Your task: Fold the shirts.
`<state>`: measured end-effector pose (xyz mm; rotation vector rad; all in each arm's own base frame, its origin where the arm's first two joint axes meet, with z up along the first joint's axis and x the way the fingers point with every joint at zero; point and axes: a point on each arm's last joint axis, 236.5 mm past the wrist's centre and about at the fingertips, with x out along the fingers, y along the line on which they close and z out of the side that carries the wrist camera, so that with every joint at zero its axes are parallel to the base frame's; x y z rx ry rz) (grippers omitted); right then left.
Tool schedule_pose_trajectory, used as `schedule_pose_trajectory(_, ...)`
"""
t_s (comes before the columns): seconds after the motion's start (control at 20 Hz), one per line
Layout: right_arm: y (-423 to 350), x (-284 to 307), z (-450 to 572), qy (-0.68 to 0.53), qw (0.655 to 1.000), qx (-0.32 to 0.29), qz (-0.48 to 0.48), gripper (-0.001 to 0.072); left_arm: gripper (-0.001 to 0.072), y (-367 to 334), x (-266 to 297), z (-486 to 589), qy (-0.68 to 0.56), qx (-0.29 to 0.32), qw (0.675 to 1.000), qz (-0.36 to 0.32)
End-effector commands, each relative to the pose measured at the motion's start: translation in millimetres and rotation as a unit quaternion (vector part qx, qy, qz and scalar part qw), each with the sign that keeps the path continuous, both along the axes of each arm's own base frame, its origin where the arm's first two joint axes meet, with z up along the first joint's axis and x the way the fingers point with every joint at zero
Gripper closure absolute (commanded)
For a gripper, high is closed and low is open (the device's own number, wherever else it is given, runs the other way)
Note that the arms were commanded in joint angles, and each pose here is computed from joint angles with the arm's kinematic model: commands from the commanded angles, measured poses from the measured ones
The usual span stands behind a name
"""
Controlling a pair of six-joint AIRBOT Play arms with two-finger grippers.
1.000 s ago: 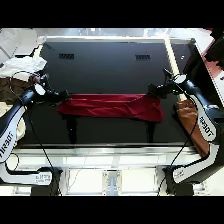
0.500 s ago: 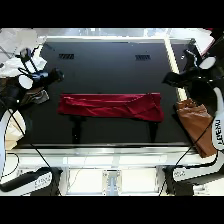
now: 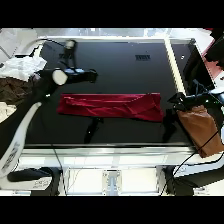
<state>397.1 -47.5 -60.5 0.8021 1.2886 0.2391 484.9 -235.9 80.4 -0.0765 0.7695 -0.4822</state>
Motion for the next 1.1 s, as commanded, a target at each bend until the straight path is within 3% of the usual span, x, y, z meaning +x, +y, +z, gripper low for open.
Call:
schedule_pose_trajectory(0.0,18.7,12.5,-21.3,-0.021,0.995,0.093,-0.025,0.0067,0.0145,-39.2,-14.3,-69.6,0.101,0.036,0.993,-0.053)
schedule_pose_trajectory(0.05,22.8,16.7,-29.1,-0.020,0.994,0.104,-0.030,0.0067,0.0227,-42.0,-15.4,-81.5,0.118,0.040,0.991,-0.055)
schedule_pose_trajectory(0.1,29.4,18.0,-36.8,-0.016,0.993,0.113,-0.028,0.0067,0.0263,-44.2,-18.2,-91.0,0.131,0.046,0.989,-0.060)
schedule_pose_trajectory(0.2,45.4,21.1,-48.2,-0.013,0.992,0.123,-0.015,0.0067,0.0263,-46.5,-23.9,-103.8,0.151,0.054,0.985,-0.068)
schedule_pose_trajectory(0.25,53.9,26.8,-50.1,-0.018,0.992,0.127,-0.013,0.0142,0.0263,-46.6,-26.4,-109.9,0.159,0.057,0.983,-0.070)
schedule_pose_trajectory(0.65,131.8,49.8,-28.7,-0.014,0.990,0.092,0.106,0.0163,0.0263,-44.9,-47.0,-131.5,0.208,0.077,0.971,-0.086)
schedule_pose_trajectory(0.7,133.0,47.5,-27.8,-0.001,0.990,0.080,0.116,0.0249,0.0262,-44.9,-46.9,-131.5,0.208,0.077,0.971,-0.086)
schedule_pose_trajectory(0.8,134.8,44.2,-17.3,0.005,0.987,0.079,0.140,0.0679,0.0291,-44.9,-46.8,-131.8,0.208,0.077,0.971,-0.086)
schedule_pose_trajectory(0.85,136.1,43.7,-8.7,0.007,0.986,0.085,0.146,0.0689,0.0404,-45.0,-46.6,-131.7,0.208,0.077,0.971,-0.086)
schedule_pose_trajectory(0.9,136.6,43.2,0.9,0.009,0.984,0.088,0.153,0.0689,0.0627,-45.2,-45.8,-131.8,0.207,0.076,0.972,-0.085)
schedule_pose_trajectory(0.95,136.9,43.7,11.0,0.010,0.984,0.090,0.155,0.0689,0.0702,-45.7,-44.5,-132.6,0.202,0.078,0.972,-0.089)
schedule_pose_trajectory(1.05,138.3,45.7,37.7,0.004,0.983,0.093,0.160,0.0690,0.0703,-48.3,-44.7,-138.7,0.210,0.081,0.970,-0.092)
